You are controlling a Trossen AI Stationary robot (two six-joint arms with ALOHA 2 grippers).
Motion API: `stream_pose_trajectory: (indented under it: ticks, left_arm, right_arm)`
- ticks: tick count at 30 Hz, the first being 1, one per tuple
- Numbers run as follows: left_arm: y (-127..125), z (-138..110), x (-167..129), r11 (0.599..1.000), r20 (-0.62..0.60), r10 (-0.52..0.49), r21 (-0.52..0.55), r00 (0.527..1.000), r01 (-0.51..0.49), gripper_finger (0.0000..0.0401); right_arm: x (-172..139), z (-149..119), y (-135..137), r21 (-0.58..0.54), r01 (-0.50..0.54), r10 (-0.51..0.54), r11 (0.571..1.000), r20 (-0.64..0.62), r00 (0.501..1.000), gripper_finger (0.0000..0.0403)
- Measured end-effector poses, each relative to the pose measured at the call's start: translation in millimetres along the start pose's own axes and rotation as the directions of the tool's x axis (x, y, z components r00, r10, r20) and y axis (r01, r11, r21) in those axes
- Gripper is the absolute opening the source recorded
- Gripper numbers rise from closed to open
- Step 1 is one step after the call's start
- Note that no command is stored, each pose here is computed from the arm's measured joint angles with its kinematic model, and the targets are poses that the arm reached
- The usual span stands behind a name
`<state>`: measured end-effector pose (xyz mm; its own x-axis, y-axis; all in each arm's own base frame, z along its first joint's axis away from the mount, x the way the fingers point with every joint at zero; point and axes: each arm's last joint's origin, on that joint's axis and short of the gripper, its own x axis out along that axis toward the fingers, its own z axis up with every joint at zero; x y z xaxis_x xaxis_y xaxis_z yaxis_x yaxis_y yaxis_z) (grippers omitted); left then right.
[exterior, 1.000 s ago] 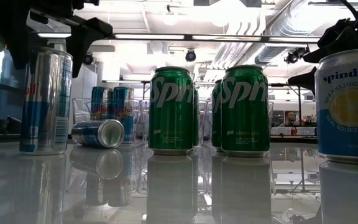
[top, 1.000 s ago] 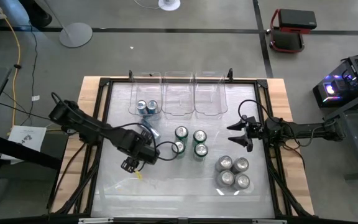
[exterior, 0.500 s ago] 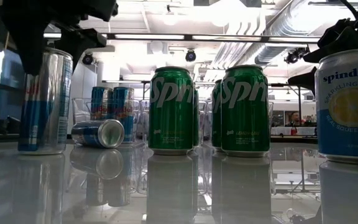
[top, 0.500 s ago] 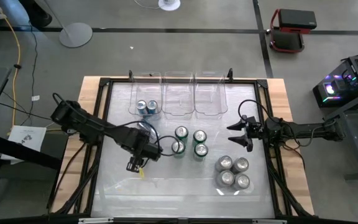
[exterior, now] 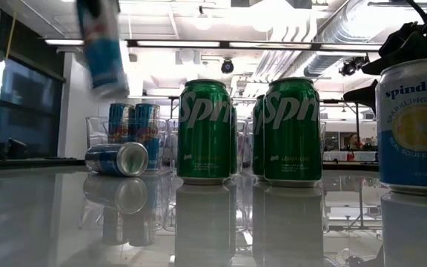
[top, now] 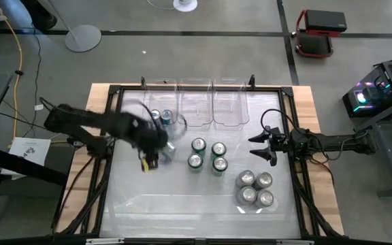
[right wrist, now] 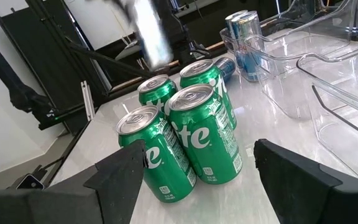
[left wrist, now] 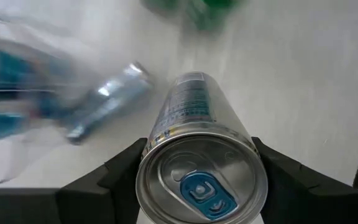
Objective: Sort soda cans
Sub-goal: Put the bottom blue soda can into the left transparent bin
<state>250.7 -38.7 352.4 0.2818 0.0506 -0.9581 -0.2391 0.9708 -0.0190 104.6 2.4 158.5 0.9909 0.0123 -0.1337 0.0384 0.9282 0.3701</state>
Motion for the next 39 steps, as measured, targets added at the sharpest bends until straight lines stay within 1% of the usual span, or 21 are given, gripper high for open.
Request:
stream_pose_trajectory:
  ticks: [3, 5, 7, 9, 11, 14, 18, 21, 24, 27, 30, 36, 39]
  left_arm:
    - [32, 7, -32, 0.993, 0.066, 0.096, -0.074, 0.993, -0.091, 0.0227]
    - [54, 13, -51, 0.986, 0.103, 0.14, -0.11, 0.985, -0.129, 0.0227]
    - [78, 19, -63, 0.977, 0.132, 0.176, -0.144, 0.976, -0.156, 0.0227]
    - [103, 26, -67, 0.967, 0.133, 0.211, -0.171, 0.968, -0.187, 0.0227]
    - [131, 32, -64, 0.958, 0.095, 0.233, -0.195, 0.968, -0.212, 0.0227]
    - [168, 38, -48, 0.952, 0.012, 0.238, -0.199, 0.971, -0.231, 0.0227]
    - [209, 49, -17, 0.954, -0.102, 0.231, -0.174, 0.968, -0.246, 0.0227]
    - [233, 59, 9, 0.96, -0.139, 0.21, -0.16, 0.968, -0.231, 0.0227]
    - [248, 69, 37, 0.975, -0.164, 0.144, -0.143, 0.976, -0.168, 0.0227]
    - [257, 74, 63, 0.981, -0.23, 0.109, -0.129, 0.967, -0.142, 0.0227]
    - [262, 78, 81, 0.982, -0.27, 0.088, -0.136, 0.959, -0.128, 0.0227]
    - [264, 83, 99, 0.979, -0.279, 0.056, -0.175, 0.959, -0.108, 0.0227]
    - [264, 85, 105, 0.98, -0.278, 0.051, -0.172, 0.959, -0.102, 0.0227]
  right_arm:
    - [0, 0, 0, 0.0, 0.0, 0.0, 1.0, 0.0, 1.0, 0.0291]
    - [0, 0, 0, 0.0, 0.0, 0.0, 1.0, 0.0, 1.0, 0.0291]
    - [0, 0, 0, 0.0, 0.0, 0.0, 1.0, 0.001, 1.0, 0.0291]
    - [0, 0, 0, 0.0, 0.0, 0.0, 1.0, 0.0, 1.0, 0.0291]
    - [0, 0, 0, 0.0, 0.0, 0.0, 1.0, 0.0, 1.0, 0.0291]
    - [0, 0, 0, 0.0, 0.0, 0.0, 1.0, 0.0, 1.0, 0.0291]
    - [0, 0, 0, 0.0, 0.0, 0.0, 1.0, 0.0, 1.0, 0.0291]
    - [0, 0, 0, 0.0, 0.0, 0.0, 1.0, 0.0, 1.0, 0.0291]
    - [0, 0, 0, 0.0, 0.0, 0.0, 1.0, 0.0, 1.0, 0.0291]
    - [0, 0, 0, 0.0, 0.0, 0.0, 1.0, 0.0, 1.0, 0.0291]
    - [0, 0, 0, 0.0, 0.0, 0.0, 1.0, 0.0, 1.0, 0.0291]
    - [0, 0, 0, 0.0, 0.0, 0.0, 1.0, 0.0, 1.0, 0.0291]
    - [0, 0, 0, 0.0, 0.0, 0.0, 1.0, 0.0, 1.0, 0.0291]
